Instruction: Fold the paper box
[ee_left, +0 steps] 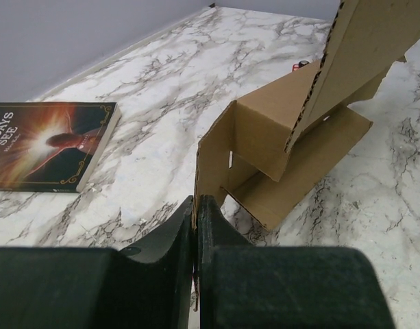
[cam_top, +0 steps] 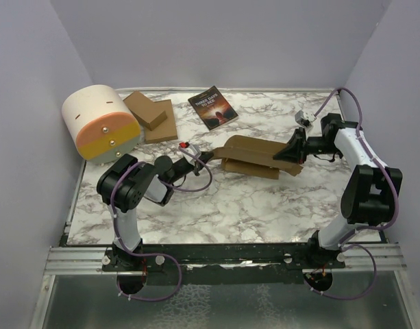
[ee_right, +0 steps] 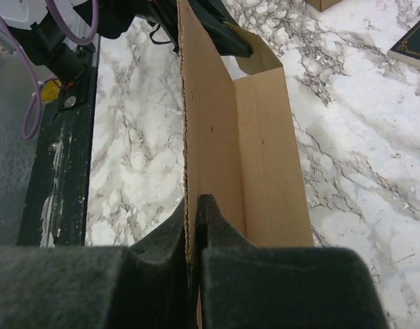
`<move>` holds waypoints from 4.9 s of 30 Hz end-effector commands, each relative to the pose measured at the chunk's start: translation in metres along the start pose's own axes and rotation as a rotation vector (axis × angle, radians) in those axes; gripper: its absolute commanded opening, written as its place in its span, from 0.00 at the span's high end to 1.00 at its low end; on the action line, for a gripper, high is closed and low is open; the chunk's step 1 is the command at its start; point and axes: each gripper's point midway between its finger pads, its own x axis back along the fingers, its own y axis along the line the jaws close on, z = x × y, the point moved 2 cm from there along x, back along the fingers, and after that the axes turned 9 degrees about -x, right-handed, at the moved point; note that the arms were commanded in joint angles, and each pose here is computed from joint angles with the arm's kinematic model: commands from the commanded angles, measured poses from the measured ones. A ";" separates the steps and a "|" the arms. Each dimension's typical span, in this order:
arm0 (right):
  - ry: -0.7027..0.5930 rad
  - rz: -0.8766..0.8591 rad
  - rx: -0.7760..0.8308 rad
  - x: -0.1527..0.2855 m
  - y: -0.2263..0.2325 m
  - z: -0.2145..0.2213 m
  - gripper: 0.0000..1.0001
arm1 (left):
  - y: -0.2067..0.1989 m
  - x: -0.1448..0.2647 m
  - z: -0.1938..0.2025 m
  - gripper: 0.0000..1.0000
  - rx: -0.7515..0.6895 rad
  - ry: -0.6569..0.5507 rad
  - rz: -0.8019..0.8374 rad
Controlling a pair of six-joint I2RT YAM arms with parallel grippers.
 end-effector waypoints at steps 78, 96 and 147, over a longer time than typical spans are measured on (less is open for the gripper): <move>0.048 0.029 -0.032 0.000 0.001 0.019 0.99 | -0.034 0.004 0.012 0.71 0.246 0.028 0.217; 0.044 0.024 -0.029 0.000 0.002 0.018 0.99 | -0.002 0.033 0.001 0.70 0.365 -0.061 0.094; 0.054 0.042 -0.038 0.000 -0.002 0.021 0.99 | -0.044 -0.017 0.024 0.89 0.443 0.109 0.225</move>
